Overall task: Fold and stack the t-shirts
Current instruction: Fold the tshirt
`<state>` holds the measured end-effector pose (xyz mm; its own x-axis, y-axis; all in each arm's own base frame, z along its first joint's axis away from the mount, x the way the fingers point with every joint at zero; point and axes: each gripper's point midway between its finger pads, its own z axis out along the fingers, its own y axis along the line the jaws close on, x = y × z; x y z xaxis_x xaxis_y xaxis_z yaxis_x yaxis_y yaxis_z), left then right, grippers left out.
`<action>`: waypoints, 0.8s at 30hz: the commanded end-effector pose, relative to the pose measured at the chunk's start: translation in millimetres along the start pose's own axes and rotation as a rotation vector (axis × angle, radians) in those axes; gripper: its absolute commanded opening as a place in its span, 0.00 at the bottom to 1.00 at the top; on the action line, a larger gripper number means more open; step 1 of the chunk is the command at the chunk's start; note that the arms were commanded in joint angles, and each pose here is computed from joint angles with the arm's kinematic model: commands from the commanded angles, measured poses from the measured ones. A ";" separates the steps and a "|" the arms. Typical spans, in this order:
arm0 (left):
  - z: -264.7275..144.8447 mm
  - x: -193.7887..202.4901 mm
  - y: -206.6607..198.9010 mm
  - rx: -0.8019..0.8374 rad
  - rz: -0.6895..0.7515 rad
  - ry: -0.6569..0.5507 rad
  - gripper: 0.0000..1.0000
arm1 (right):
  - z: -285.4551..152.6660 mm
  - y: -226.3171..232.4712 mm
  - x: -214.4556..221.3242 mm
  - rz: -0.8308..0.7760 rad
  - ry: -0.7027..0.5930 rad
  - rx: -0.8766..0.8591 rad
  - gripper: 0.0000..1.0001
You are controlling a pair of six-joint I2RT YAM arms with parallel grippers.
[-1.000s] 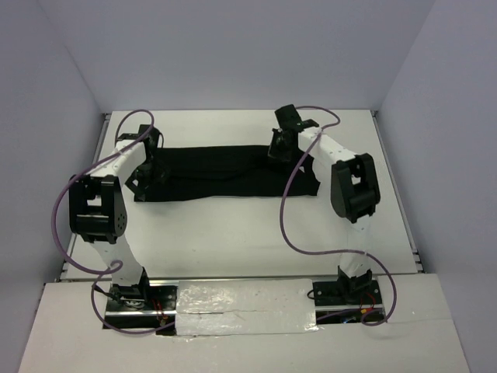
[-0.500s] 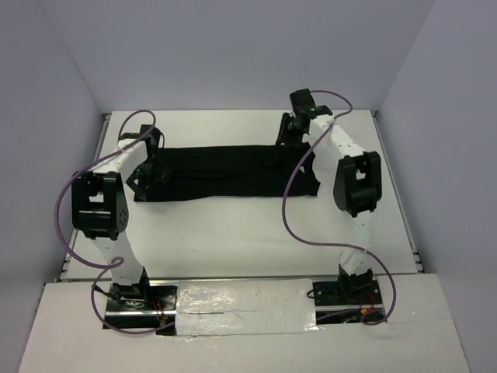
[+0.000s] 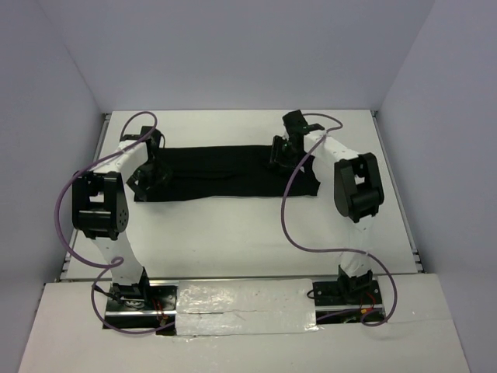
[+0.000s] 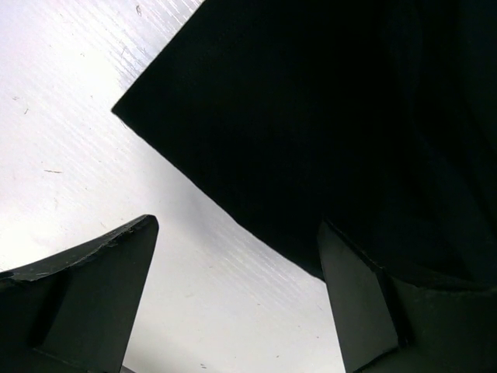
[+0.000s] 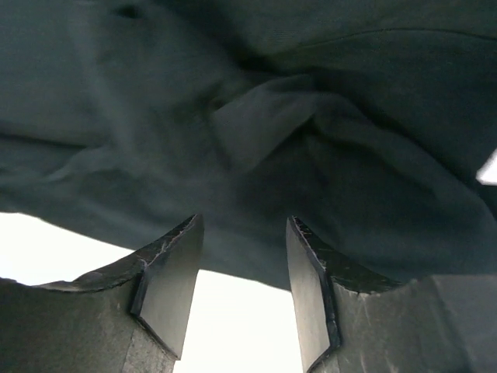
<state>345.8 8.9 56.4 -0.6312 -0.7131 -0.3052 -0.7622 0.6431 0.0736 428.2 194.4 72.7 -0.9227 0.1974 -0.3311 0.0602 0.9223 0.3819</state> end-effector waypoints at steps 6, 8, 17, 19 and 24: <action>-8.2 0.0 0.8 0.022 0.016 -0.015 0.98 | 13.9 23.1 -33.0 0.016 -0.042 -0.070 0.58; -7.7 1.0 0.8 0.024 0.016 -0.012 0.98 | 14.0 24.6 -35.0 0.017 -0.047 -0.074 0.58; -6.0 0.6 2.2 0.015 0.026 -0.014 0.98 | 28.3 21.6 -33.3 0.049 -0.022 -0.072 0.57; -5.8 0.5 0.9 0.019 0.031 -0.012 0.98 | 30.3 21.6 -35.1 0.054 -0.025 -0.074 0.57; -5.1 0.0 -0.4 0.019 0.036 -0.010 0.98 | 30.3 24.2 -43.9 0.060 -0.031 -0.083 0.33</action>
<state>343.7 9.1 53.1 -0.6446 -0.7023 -0.3020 -0.7510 0.6556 0.0782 464.5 214.2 54.2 -0.9230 0.2420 -0.2990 0.0915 0.8931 0.4405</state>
